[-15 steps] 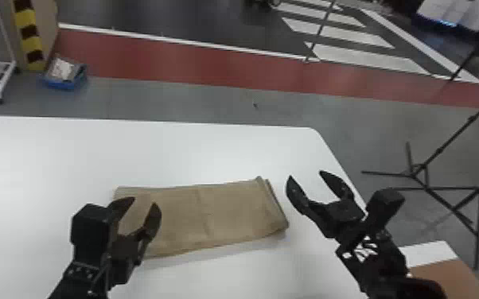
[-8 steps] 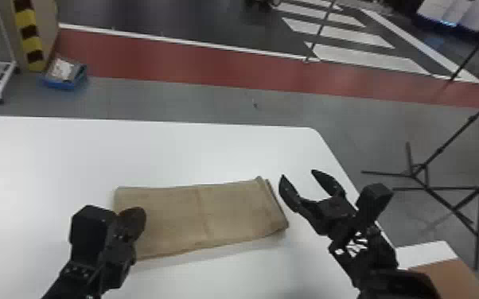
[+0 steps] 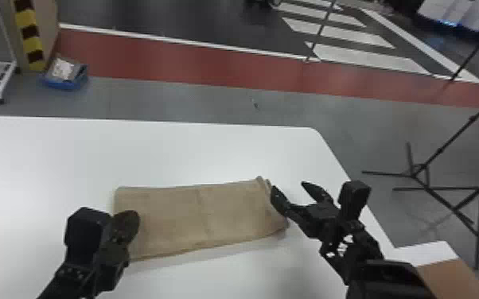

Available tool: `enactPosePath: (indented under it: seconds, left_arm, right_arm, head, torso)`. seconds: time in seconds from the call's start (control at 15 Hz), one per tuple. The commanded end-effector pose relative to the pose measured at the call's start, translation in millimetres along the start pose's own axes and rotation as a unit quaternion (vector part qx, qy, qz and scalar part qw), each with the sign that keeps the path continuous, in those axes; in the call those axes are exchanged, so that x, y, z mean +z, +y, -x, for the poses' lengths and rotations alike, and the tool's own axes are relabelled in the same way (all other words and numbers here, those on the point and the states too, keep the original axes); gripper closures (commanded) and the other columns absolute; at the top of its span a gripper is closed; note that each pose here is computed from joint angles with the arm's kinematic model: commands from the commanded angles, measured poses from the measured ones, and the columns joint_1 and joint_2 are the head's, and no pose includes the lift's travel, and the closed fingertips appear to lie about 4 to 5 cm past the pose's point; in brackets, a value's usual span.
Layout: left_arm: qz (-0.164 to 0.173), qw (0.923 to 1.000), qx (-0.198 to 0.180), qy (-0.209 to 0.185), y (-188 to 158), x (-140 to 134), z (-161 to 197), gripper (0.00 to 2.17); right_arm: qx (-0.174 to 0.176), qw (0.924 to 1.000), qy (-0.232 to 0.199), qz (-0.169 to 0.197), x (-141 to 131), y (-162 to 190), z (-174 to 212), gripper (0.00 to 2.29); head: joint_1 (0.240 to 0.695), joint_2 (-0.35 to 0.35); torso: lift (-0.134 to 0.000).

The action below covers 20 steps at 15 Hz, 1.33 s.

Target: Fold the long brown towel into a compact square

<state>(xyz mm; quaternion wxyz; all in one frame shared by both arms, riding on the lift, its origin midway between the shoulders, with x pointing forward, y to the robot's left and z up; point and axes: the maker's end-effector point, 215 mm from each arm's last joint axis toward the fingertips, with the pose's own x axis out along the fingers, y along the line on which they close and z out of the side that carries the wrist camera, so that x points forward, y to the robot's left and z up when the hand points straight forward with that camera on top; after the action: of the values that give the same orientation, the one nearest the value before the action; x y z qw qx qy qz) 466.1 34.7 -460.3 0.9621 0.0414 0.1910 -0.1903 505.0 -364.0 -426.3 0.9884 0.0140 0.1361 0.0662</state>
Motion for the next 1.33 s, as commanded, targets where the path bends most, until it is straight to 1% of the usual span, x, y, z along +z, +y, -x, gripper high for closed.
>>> enactPosePath:
  seconds: [0.0,0.13,0.27,0.33,0.47,0.53,0.67,0.8,0.93,1.0,1.07,1.2,1.27]
  left_arm:
    - [-0.002,1.0,0.0,0.002,1,-1,-1,2.13]
    - [-0.002,1.0,0.001,0.002,2,-2,-1,2.13]
    - [-0.002,1.0,0.001,0.0,2,0,-1,2.13]
    - [-0.002,1.0,0.001,0.001,2,-1,-1,2.13]
    - [-0.002,1.0,0.001,0.001,2,-1,-1,2.13]
    - [-0.003,1.0,0.001,0.0,2,0,-1,2.13]
    - [-0.003,1.0,0.001,0.0,2,0,-1,2.13]
    - [-0.005,1.0,0.001,0.0,2,0,-1,2.13]
    - [-0.012,0.9999,0.002,0.004,1,-2,-1,2.13]
    - [-0.012,0.9999,0.002,0.004,1,-2,-1,2.13]
    - [-0.012,0.9999,0.003,0.004,1,-2,-1,2.13]
    - [-0.012,0.9999,0.004,0.007,2,-4,-1,2.13]
    - [-0.012,0.9999,0.004,0.006,2,-3,-1,2.13]
  right_arm:
    - [-0.001,0.9992,0.038,-0.014,-19,0,-5,0.15]
    - [0.001,0.9978,0.063,-0.02,-33,4,-10,0.19]
    - [0.006,0.9974,0.069,-0.022,-37,9,-11,0.22]
    - [0.007,0.9971,0.073,-0.023,-38,11,-13,0.33]
    - [0.01,0.9964,0.08,-0.026,-42,13,-13,0.47]
    - [0.014,0.9959,0.085,-0.029,-43,15,-13,0.61]
    - [0.022,0.9946,0.095,-0.037,-46,20,-11,0.98]
    - [0.029,0.9935,0.102,-0.042,-49,25,-11,1.15]
    - [0.035,0.9923,0.108,-0.05,-52,29,-10,1.18]
    - [0.042,0.9921,0.106,-0.052,-49,32,-10,1.23]
    - [0.047,0.9918,0.105,-0.056,-46,35,-10,1.35]
    - [0.065,0.9923,0.08,-0.069,-20,47,-10,1.36]
    - [0.069,0.9924,0.074,-0.07,-14,51,-9,1.36]
  head:
    - [0.695,-0.35]
    - [0.695,-0.35]
    - [0.695,-0.35]
    - [0.695,-0.35]
    - [0.695,-0.348]
    - [0.695,-0.347]
    - [0.695,-0.344]
    - [0.695,-0.339]
    - [0.695,-0.336]
    - [0.695,-0.335]
    - [0.695,-0.332]
    - [0.695,-0.326]
    - [0.695,-0.321]
  torso:
    - [-0.115]
    - [-0.115]
    - [-0.115]
    - [-0.115]
    - [-0.115]
    - [-0.115]
    - [-0.115]
    - [-0.115]
    - [-0.115]
    - [-0.115]
    - [-0.115]
    - [-0.115]
    - [-0.115]
